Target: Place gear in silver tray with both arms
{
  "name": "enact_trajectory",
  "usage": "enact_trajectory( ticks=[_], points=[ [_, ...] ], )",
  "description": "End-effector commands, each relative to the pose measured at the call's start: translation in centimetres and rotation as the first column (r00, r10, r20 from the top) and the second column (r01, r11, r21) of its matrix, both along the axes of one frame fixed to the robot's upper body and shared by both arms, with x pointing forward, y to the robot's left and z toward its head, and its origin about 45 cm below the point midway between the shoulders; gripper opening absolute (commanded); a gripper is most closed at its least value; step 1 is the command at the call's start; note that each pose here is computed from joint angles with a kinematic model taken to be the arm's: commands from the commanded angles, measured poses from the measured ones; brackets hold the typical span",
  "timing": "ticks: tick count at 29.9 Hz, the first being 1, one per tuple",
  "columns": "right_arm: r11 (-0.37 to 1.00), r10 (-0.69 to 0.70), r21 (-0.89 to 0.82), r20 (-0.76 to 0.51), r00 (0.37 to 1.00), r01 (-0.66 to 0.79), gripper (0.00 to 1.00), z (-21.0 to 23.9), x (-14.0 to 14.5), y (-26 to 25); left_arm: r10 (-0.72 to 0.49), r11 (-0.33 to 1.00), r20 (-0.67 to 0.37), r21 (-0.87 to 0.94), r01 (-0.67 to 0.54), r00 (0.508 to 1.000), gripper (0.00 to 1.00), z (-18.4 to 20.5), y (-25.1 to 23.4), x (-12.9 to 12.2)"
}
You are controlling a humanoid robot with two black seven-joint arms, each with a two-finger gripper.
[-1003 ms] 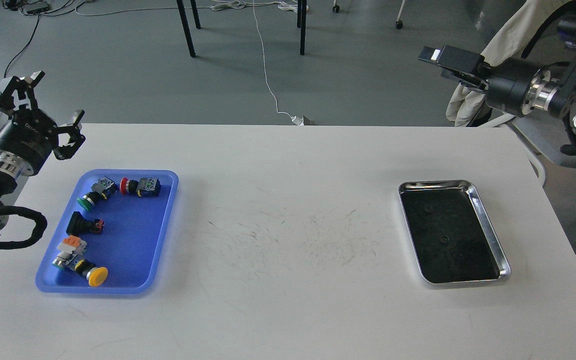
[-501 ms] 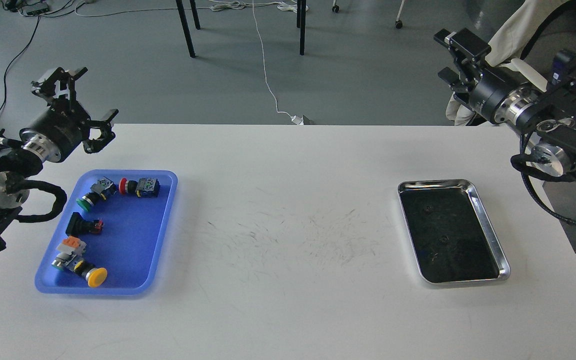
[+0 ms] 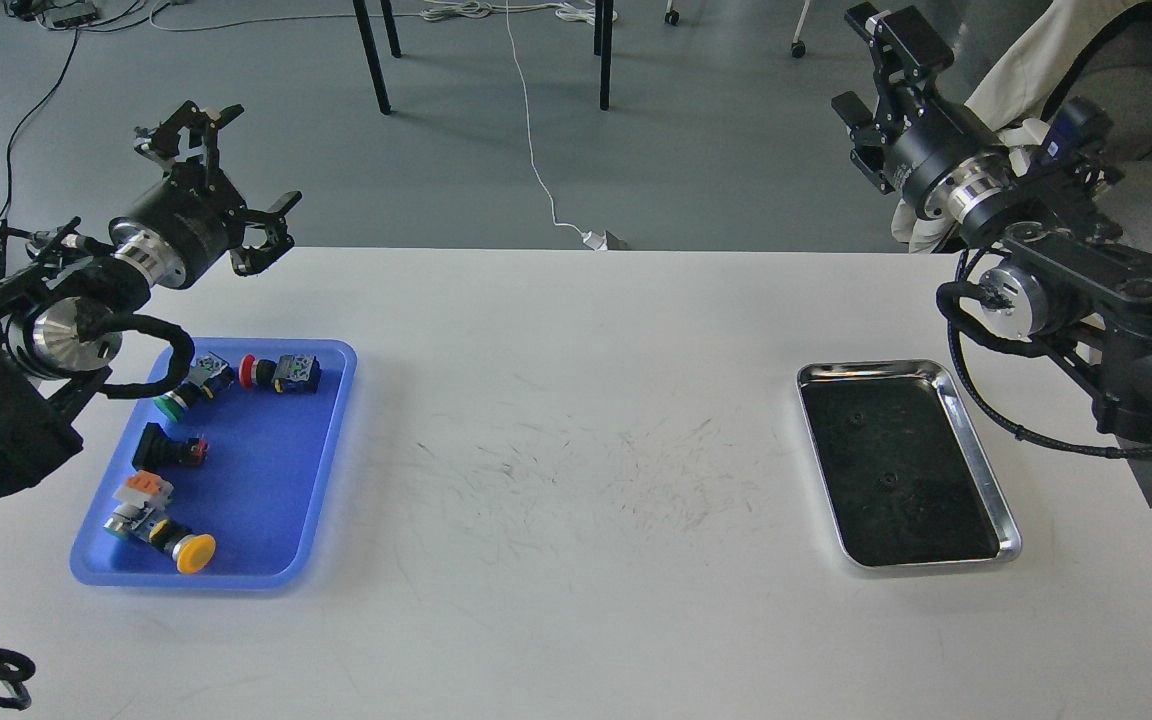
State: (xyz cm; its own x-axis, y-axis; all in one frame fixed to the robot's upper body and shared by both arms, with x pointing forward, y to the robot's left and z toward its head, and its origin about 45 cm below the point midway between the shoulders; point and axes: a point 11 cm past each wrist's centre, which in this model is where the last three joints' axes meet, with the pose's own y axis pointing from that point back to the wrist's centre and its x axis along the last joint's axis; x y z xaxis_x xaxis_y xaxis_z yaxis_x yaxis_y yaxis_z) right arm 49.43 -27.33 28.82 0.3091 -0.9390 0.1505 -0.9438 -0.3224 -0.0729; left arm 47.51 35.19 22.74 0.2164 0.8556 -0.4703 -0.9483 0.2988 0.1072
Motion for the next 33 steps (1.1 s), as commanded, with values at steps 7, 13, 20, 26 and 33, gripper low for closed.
enact_trajectory(
  ticks=[7,13,20,26,33],
  points=[
    [0.965,-0.067,0.244,-0.120,0.991,0.094,0.99,-4.2,-1.2,0.7,0.045,0.994,0.038,-0.099,-0.041,0.998,0.99,0.8,-0.9,0.7],
    [0.942,-0.045,0.317,-0.194,0.980,0.106,0.99,-6.4,-1.7,3.9,0.065,0.992,0.028,-0.113,-0.062,0.997,0.99,0.3,-0.4,0.5],
    [0.926,-0.097,0.320,-0.310,0.946,0.200,0.99,-7.3,-1.3,4.2,0.088,0.991,0.016,-0.098,-0.086,0.996,0.99,0.0,0.1,0.5],
    [0.924,-0.096,0.328,-0.302,0.949,0.198,0.99,-6.1,-0.8,4.1,0.089,0.992,0.016,-0.095,-0.087,0.996,0.99,0.1,0.1,0.6],
    [0.880,-0.114,0.404,-0.327,0.938,0.248,0.99,-5.6,-0.5,3.1,0.090,0.991,0.009,-0.096,-0.089,0.996,0.99,-0.3,0.2,0.4]
  ],
)
